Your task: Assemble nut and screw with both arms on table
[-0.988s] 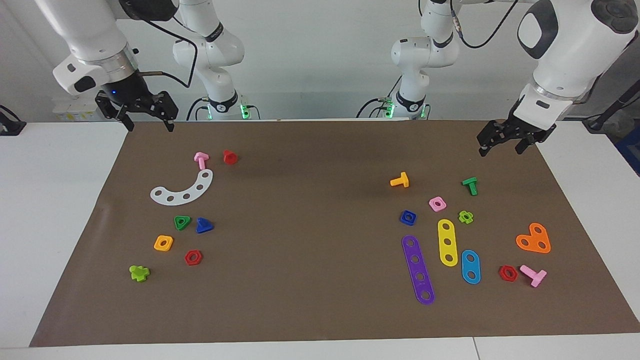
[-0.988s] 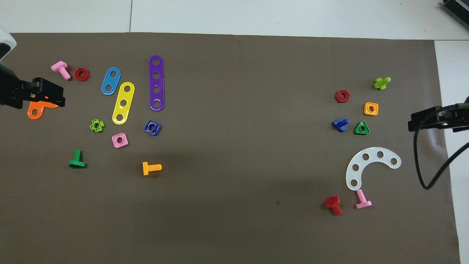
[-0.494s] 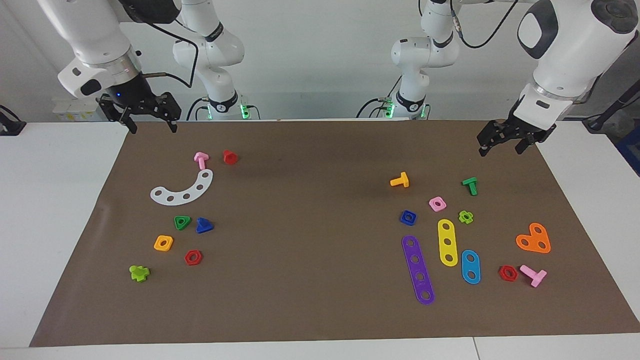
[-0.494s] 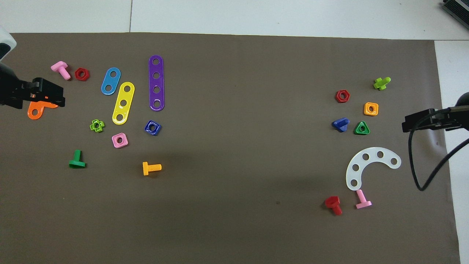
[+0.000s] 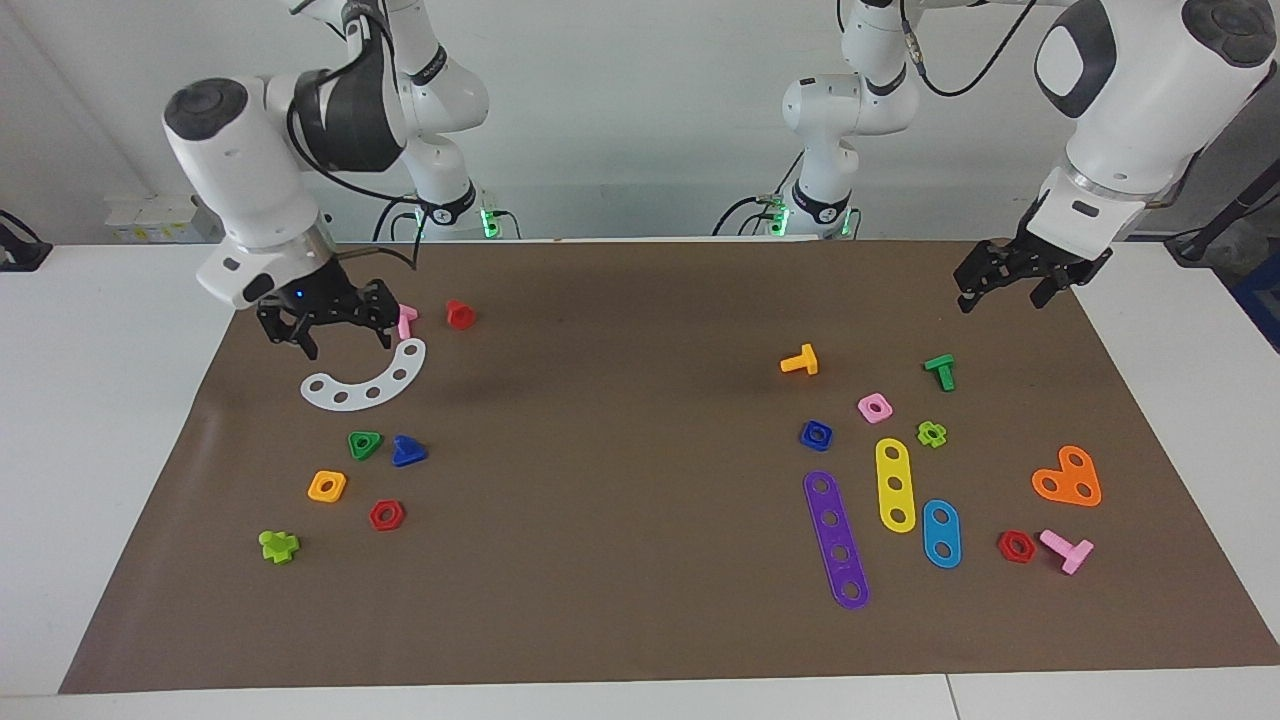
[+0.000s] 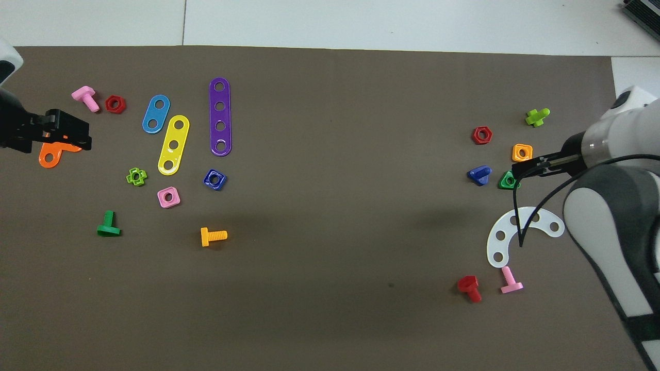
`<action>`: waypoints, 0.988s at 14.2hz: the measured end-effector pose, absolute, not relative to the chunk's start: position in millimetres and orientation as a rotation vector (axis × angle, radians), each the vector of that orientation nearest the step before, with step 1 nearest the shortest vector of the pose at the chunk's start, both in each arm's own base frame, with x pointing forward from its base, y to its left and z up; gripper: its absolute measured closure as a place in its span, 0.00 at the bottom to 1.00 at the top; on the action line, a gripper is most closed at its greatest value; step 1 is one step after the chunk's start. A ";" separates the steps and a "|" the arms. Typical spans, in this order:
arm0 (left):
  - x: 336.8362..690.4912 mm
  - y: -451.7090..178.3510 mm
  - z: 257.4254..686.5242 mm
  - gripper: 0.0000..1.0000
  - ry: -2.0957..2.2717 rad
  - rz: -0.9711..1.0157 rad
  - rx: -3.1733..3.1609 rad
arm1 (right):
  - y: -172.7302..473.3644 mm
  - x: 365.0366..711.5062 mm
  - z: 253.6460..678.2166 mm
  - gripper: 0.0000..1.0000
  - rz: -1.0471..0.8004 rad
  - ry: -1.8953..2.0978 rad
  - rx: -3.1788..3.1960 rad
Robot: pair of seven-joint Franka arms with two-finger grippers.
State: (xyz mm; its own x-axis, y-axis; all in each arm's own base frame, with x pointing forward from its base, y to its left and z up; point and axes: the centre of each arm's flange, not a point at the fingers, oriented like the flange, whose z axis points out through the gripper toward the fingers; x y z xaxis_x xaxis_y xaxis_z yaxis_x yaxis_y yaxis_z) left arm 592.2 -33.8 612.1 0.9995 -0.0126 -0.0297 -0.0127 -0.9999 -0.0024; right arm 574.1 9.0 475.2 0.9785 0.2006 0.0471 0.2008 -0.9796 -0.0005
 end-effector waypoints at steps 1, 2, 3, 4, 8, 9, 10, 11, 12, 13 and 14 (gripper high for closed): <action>592.2 -33.8 612.1 0.00 0.020 0.047 -3.139 | 9.4 577.6 449.8 0.00 -0.083 -0.370 -3.118; 592.2 -33.8 612.1 0.00 0.020 0.047 -3.139 | 9.8 581.1 424.2 0.00 -0.091 -0.413 -3.114; 592.2 -33.8 612.1 0.00 0.020 0.047 -3.139 | 10.4 584.3 399.9 0.00 -0.098 -0.446 -3.107; 592.2 -33.8 612.1 0.00 0.020 0.047 -3.139 | 11.0 587.5 377.9 0.00 -0.107 -0.478 -3.101; 592.2 -33.8 612.1 0.00 0.020 0.047 -3.139 | 11.3 596.1 327.2 0.04 -0.126 -0.551 -3.101; 592.2 -33.8 612.1 0.00 0.020 0.047 -3.139 | 11.4 596.7 320.9 0.04 -0.146 -0.554 -3.103; 592.2 -33.8 612.1 0.00 0.020 0.047 -3.139 | 11.4 595.7 314.7 0.08 -0.157 -0.556 -3.105; 592.2 -33.8 612.1 0.00 0.020 0.047 -3.139 | 11.7 593.7 308.4 0.15 -0.152 -0.557 -3.105; 592.2 -33.8 612.1 0.00 0.020 0.047 -3.139 | 12.3 592.2 303.1 0.16 -0.143 -0.559 -3.105; 592.2 -33.8 612.1 0.00 0.020 0.047 -3.139 | 13.4 591.5 299.2 0.25 -0.139 -0.562 -3.104; 592.2 -33.8 612.1 0.00 0.020 0.047 -3.139 | 14.4 591.2 296.1 0.36 -0.134 -0.565 -3.103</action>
State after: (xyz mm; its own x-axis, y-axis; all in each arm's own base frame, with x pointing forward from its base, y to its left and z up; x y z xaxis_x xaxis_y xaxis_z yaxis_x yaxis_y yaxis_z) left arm 592.2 -33.8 612.1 0.9995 -0.0126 -0.0297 -0.0126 -0.9999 -0.0024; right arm 591.2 14.4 296.1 0.9324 0.3525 0.0805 0.3511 -0.9358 0.0307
